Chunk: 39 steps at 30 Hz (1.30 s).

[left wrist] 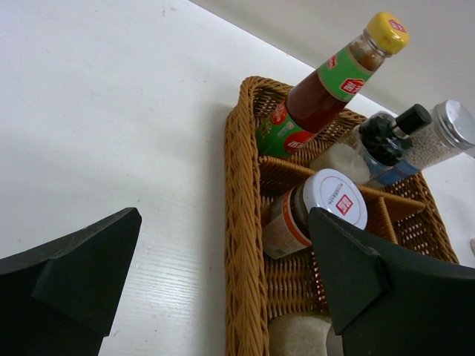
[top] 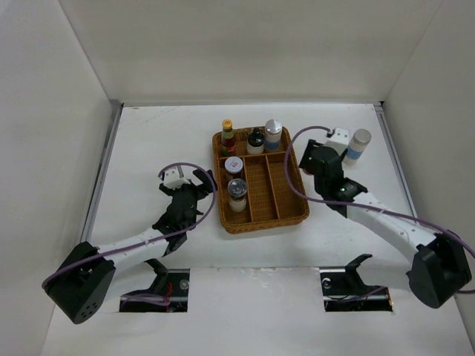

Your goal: Organize the condiment bottles

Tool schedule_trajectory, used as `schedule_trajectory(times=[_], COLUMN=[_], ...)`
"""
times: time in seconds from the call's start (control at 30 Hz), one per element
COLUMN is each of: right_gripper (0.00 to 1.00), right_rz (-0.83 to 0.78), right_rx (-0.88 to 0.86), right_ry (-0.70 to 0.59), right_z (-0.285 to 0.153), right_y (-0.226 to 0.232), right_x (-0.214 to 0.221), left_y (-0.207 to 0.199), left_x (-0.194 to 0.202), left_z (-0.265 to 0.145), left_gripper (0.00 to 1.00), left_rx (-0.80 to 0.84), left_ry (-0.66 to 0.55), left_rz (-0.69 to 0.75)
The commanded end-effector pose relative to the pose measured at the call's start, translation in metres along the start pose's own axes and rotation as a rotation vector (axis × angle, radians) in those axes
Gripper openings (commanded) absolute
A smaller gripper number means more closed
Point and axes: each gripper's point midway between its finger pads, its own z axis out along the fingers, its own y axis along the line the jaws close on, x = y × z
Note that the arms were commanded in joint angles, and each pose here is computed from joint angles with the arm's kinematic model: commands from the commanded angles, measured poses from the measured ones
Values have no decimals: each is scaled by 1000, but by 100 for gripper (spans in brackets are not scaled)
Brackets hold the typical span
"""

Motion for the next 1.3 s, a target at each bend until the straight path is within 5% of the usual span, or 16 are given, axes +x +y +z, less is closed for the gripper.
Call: schedule_trajectory(times=[0.0, 0.2, 0.4, 0.7, 0.93, 1.07, 1.27], right_gripper=[48, 47, 47, 50, 69, 92, 96], right_rz=[85, 67, 73, 13, -2, 18, 92], right_rx=[-207, -341, -298, -236, -214, -220, -124], right_ry=[-107, -88, -91, -3, 10, -41, -146], right_z=[-13, -3, 26, 62, 67, 51, 27], right_y=[82, 154, 143, 129, 127, 123, 61], right_x=[-50, -43, -39, 22, 32, -3, -64], left_y=[-2, 9, 9, 5, 4, 2, 0], left_x=[-10, -14, -13, -9, -10, -11, -9], left_z=[2, 2, 3, 4, 4, 3, 2], left_gripper=[100, 100, 100, 100, 100, 100, 100], left_rx=[13, -10, -10, 7, 14, 25, 33], left_ry=[-39, -55, -52, -37, -40, -40, -32], left_rz=[-51, -61, -62, -62, -68, -73, -77])
